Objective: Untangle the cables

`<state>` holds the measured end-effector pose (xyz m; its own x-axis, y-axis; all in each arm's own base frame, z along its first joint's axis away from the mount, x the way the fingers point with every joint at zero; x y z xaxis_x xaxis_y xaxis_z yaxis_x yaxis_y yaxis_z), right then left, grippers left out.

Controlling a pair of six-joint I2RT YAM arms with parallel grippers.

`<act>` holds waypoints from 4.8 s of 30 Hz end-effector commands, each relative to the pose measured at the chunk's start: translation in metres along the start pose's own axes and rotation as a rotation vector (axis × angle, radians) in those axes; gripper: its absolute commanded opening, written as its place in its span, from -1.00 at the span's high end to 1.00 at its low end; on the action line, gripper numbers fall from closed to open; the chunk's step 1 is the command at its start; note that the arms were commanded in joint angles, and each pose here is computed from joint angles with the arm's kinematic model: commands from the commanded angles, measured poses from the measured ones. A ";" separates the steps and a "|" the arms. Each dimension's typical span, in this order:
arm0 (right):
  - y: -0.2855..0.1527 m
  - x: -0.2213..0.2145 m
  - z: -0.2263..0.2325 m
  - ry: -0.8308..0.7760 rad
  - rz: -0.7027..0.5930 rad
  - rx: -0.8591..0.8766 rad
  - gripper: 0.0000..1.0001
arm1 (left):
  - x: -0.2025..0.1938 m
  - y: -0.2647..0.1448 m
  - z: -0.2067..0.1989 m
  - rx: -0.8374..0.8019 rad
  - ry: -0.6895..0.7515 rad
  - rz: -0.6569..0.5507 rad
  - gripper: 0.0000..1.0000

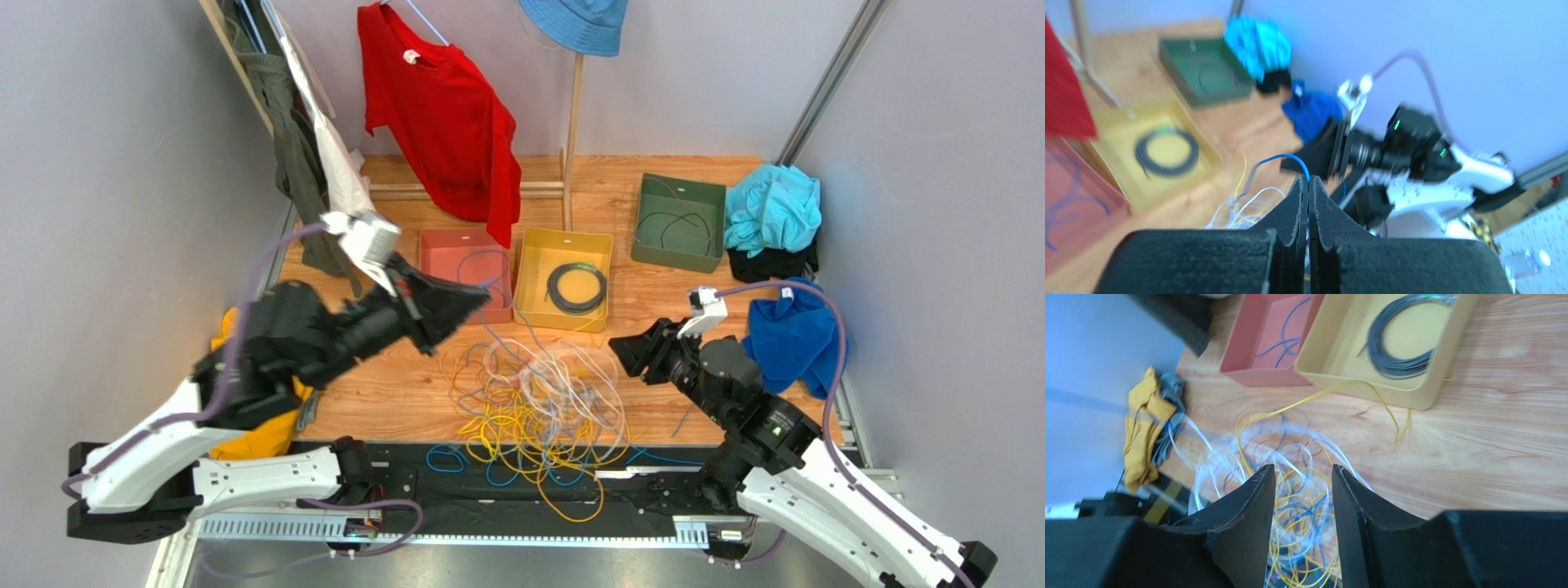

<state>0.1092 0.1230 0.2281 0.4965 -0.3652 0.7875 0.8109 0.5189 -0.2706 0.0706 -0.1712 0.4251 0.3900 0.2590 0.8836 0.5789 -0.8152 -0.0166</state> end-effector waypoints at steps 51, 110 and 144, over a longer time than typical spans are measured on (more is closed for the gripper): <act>0.043 0.051 0.127 -0.463 -0.221 -0.067 1.00 | 0.113 -0.039 -0.023 0.146 0.306 -0.079 1.00; -0.008 0.140 0.224 -0.422 -0.023 0.301 1.00 | -0.092 -0.058 0.097 0.307 -0.002 -0.222 -0.65; 0.010 0.113 0.231 -0.378 0.073 0.362 1.00 | -0.122 0.048 0.062 -0.129 0.277 -0.182 1.00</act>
<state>0.1068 0.2756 0.4330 0.3547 0.0241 0.9347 0.5846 0.7745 -0.2418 0.0912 -0.2113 0.2561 0.1217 0.2151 0.9690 0.4864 -0.8639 0.1307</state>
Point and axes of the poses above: each gripper's point midway between its finger pads, its own y axis out along the fingers, its own z axis along the line the jaws close on, x = y × z, the point moved 10 cm from there along -y, back along the fingers, and after that the axes turned 1 degree about -y, right-handed, at the moved point
